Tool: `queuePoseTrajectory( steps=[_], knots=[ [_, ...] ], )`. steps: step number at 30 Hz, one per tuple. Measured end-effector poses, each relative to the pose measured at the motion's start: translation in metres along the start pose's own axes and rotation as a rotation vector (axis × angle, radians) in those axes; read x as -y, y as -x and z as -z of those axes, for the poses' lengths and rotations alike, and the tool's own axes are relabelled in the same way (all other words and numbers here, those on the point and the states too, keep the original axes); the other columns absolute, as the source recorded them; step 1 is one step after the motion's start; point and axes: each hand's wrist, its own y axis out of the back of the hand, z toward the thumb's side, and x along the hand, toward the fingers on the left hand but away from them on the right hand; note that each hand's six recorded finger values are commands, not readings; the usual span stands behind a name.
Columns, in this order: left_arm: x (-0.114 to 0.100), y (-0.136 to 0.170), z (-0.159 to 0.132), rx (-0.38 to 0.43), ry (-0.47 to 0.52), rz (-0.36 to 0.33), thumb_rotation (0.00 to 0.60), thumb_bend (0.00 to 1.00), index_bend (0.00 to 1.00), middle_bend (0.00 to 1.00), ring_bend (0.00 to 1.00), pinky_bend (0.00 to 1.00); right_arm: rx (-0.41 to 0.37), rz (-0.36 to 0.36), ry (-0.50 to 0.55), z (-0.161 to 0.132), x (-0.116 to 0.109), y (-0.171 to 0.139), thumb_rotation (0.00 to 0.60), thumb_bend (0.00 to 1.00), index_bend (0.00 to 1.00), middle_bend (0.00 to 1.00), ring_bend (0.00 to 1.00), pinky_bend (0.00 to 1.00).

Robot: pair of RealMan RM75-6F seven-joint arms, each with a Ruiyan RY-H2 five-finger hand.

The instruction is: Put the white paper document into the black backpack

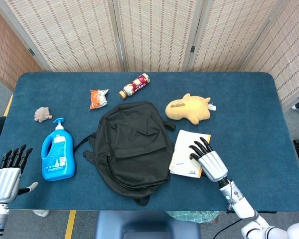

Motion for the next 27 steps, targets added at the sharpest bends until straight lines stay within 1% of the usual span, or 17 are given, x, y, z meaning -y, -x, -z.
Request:
queuePoseTrajectory(
  steps=[7,14,18,23,27],
  knots=[
    [0.000,0.001,0.001,-0.004,0.000,0.002,0.600,0.13,0.03,0.02,0.02,0.00,0.000,0.009,0.002,0.000,0.001,0.001,0.600,0.32,0.61,0.34,0.20,0.06],
    [0.000,0.000,0.000,-0.001,-0.002,0.003,0.600,0.13,0.03,0.02,0.02,0.00,-0.002,-0.020,-0.035,0.004,0.005,-0.002,0.600,0.32,0.65,0.35,0.20,0.06],
    [0.000,-0.001,-0.001,0.002,-0.003,0.004,0.600,0.14,0.03,0.02,0.02,0.00,-0.003,-0.022,-0.052,0.008,0.005,-0.003,0.600,0.32,0.69,0.38,0.22,0.09],
    [-0.002,-0.003,-0.003,0.013,-0.004,-0.002,0.600,0.14,0.03,0.02,0.02,0.00,0.003,0.019,-0.088,0.016,-0.002,-0.006,0.600,0.33,0.75,0.40,0.25,0.10],
    [-0.005,-0.008,-0.007,0.037,-0.011,-0.010,0.600,0.14,0.03,0.02,0.02,0.00,0.009,0.065,-0.118,0.024,-0.009,-0.010,0.600,0.34,0.77,0.42,0.26,0.11]
  ],
)
